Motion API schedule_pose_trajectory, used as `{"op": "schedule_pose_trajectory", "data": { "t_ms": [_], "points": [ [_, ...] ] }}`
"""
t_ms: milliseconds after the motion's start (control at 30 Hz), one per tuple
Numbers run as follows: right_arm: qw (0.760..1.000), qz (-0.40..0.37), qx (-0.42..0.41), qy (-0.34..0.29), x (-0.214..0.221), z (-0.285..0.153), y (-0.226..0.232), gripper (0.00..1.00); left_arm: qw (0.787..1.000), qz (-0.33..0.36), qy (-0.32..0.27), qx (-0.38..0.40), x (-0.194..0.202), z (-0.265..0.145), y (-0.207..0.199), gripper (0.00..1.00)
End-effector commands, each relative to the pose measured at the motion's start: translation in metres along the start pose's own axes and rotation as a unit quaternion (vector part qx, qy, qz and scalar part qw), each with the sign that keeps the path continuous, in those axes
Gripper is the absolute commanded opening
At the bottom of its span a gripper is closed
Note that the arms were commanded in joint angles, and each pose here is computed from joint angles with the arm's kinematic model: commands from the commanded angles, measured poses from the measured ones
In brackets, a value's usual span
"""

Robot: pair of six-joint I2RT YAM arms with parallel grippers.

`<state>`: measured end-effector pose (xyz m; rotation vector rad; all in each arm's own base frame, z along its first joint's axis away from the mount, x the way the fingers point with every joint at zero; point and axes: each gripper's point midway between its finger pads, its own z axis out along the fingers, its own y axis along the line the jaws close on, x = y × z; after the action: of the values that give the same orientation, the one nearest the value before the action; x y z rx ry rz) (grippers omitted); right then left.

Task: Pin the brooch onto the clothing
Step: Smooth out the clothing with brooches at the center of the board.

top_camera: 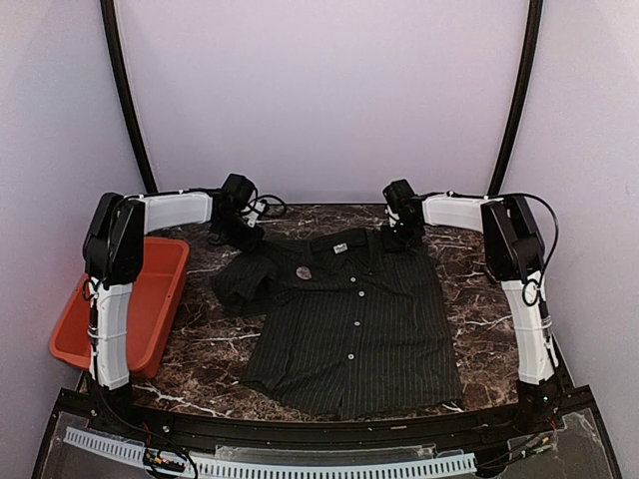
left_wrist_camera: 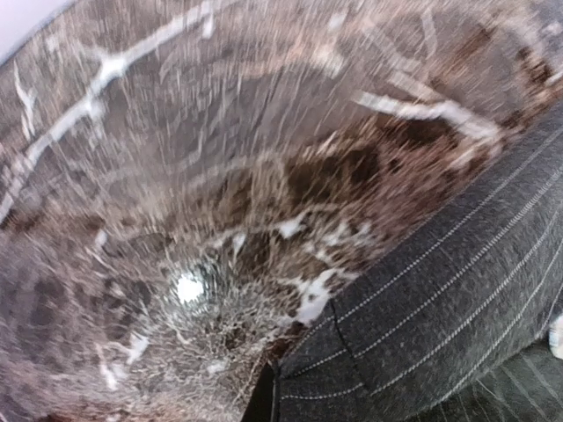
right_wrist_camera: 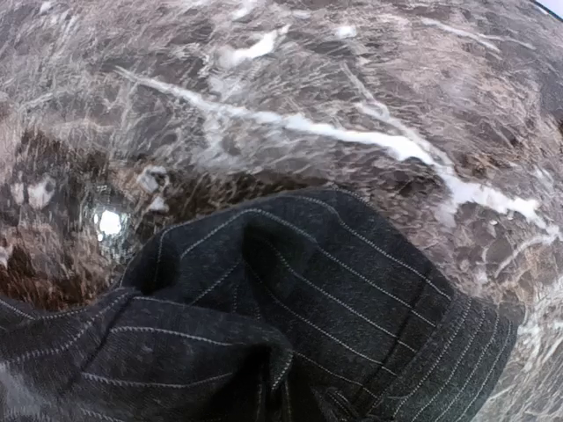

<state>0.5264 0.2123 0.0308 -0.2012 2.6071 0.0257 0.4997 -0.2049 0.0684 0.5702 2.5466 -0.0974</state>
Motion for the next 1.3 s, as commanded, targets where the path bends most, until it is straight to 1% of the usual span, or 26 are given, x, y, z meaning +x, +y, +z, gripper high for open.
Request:
{"op": "schedule_pose_trajectory", "data": {
  "t_ms": [0, 33, 67, 100, 133, 167, 200, 233, 267, 300, 333, 433, 533, 600, 667, 700, 733, 800, 833, 867, 900, 933, 967, 1067, 1167, 1267],
  "points": [
    [0.999, -0.003, 0.021, 0.044, 0.033, -0.012, -0.014, 0.19, 0.997, -0.023, 0.070, -0.034, 0.042, 0.017, 0.014, 0.03],
    [0.999, -0.005, 0.015, 0.041, 0.034, -0.017, -0.013, 0.24, 0.997, -0.023, 0.068, -0.034, 0.042, 0.016, 0.014, 0.06],
    [0.999, -0.007, 0.008, 0.036, 0.033, -0.023, -0.011, 0.29, 0.997, -0.024, 0.062, -0.031, 0.039, 0.015, 0.013, 0.18],
    [0.999, -0.011, 0.004, 0.032, 0.033, -0.030, -0.010, 0.34, 0.998, -0.024, 0.057, -0.031, 0.036, 0.013, 0.013, 0.25],
    [1.000, -0.013, 0.002, 0.028, 0.032, -0.036, -0.009, 0.38, 0.998, -0.036, 0.045, -0.029, 0.029, 0.008, 0.013, 0.39],
    [1.000, -0.015, 0.000, 0.024, 0.031, -0.044, -0.009, 0.41, 0.998, -0.039, 0.038, -0.027, 0.024, 0.005, 0.012, 0.45],
    [1.000, -0.016, -0.005, 0.018, 0.029, -0.053, -0.008, 0.43, 0.999, -0.042, 0.024, -0.024, 0.016, -0.003, 0.012, 0.55],
    [1.000, -0.015, -0.010, 0.004, 0.024, -0.066, -0.007, 0.52, 0.999, -0.043, 0.013, -0.021, 0.010, -0.008, 0.011, 0.59],
    [1.000, -0.014, -0.013, -0.002, 0.023, -0.074, -0.007, 0.55, 0.999, -0.044, -0.005, -0.013, 0.000, -0.020, 0.009, 0.66],
    [1.000, -0.012, -0.016, -0.009, 0.022, -0.083, -0.007, 0.70, 0.999, -0.044, -0.022, -0.009, -0.009, -0.027, 0.008, 0.70],
    [1.000, -0.011, -0.017, -0.014, 0.023, -0.090, -0.008, 0.74, 0.998, -0.042, -0.042, 0.000, -0.020, -0.041, 0.005, 0.74],
    [0.999, -0.008, -0.015, -0.027, 0.025, -0.110, -0.012, 0.76, 0.994, -0.029, -0.096, 0.033, -0.049, -0.072, -0.009, 0.79],
    [0.999, -0.007, -0.019, -0.034, 0.031, -0.128, -0.013, 0.76, 0.987, 0.010, -0.139, 0.085, -0.073, -0.106, -0.043, 0.80],
    [0.999, -0.011, -0.037, -0.036, 0.039, -0.141, -0.008, 0.73, 0.978, 0.045, -0.161, 0.128, -0.084, -0.124, -0.075, 0.78],
    [0.996, -0.019, -0.074, -0.039, 0.048, -0.154, 0.006, 0.68, 0.964, 0.077, -0.172, 0.190, -0.090, -0.136, -0.114, 0.74],
    [0.995, -0.023, -0.096, -0.035, 0.060, -0.158, 0.013, 0.65, 0.956, 0.086, -0.180, 0.215, -0.095, -0.144, -0.132, 0.68],
    [0.992, -0.023, -0.121, -0.036, 0.067, -0.164, 0.020, 0.60, 0.947, 0.092, -0.169, 0.257, -0.091, -0.140, -0.150, 0.65],
    [0.984, -0.011, -0.176, -0.037, 0.081, -0.175, 0.035, 0.43, 0.931, 0.095, -0.155, 0.317, -0.089, -0.136, -0.181, 0.54],
    [0.979, -0.006, -0.198, -0.038, 0.088, -0.181, 0.041, 0.33, 0.924, 0.095, -0.144, 0.343, -0.087, -0.130, -0.196, 0.44],
    [0.975, -0.002, -0.218, -0.040, 0.095, -0.187, 0.046, 0.22, 0.919, 0.100, -0.138, 0.355, -0.085, -0.127, -0.208, 0.41],
    [0.972, 0.001, -0.230, -0.037, 0.103, -0.187, 0.050, 0.18, 0.915, 0.096, -0.126, 0.370, -0.082, -0.117, -0.217, 0.35],
    [0.970, 0.003, -0.240, -0.040, 0.109, -0.190, 0.053, 0.12, 0.912, 0.095, -0.119, 0.380, -0.080, -0.113, -0.226, 0.32],
    [0.969, 0.004, -0.243, -0.038, 0.115, -0.190, 0.055, 0.10, 0.906, 0.088, -0.103, 0.400, -0.076, -0.101, -0.235, 0.27],
    [0.970, 0.004, -0.241, -0.017, 0.135, -0.182, 0.057, 0.09, 0.896, 0.073, -0.078, 0.431, -0.072, -0.083, -0.249, 0.18],
    [0.973, 0.006, -0.230, 0.002, 0.149, -0.173, 0.059, 0.09, 0.891, 0.061, -0.053, 0.447, -0.061, -0.062, -0.256, 0.16],
    [0.976, 0.008, -0.216, 0.034, 0.166, -0.156, 0.062, 0.11, 0.894, 0.060, -0.045, 0.442, -0.058, -0.049, -0.256, 0.16]
  ]
}}
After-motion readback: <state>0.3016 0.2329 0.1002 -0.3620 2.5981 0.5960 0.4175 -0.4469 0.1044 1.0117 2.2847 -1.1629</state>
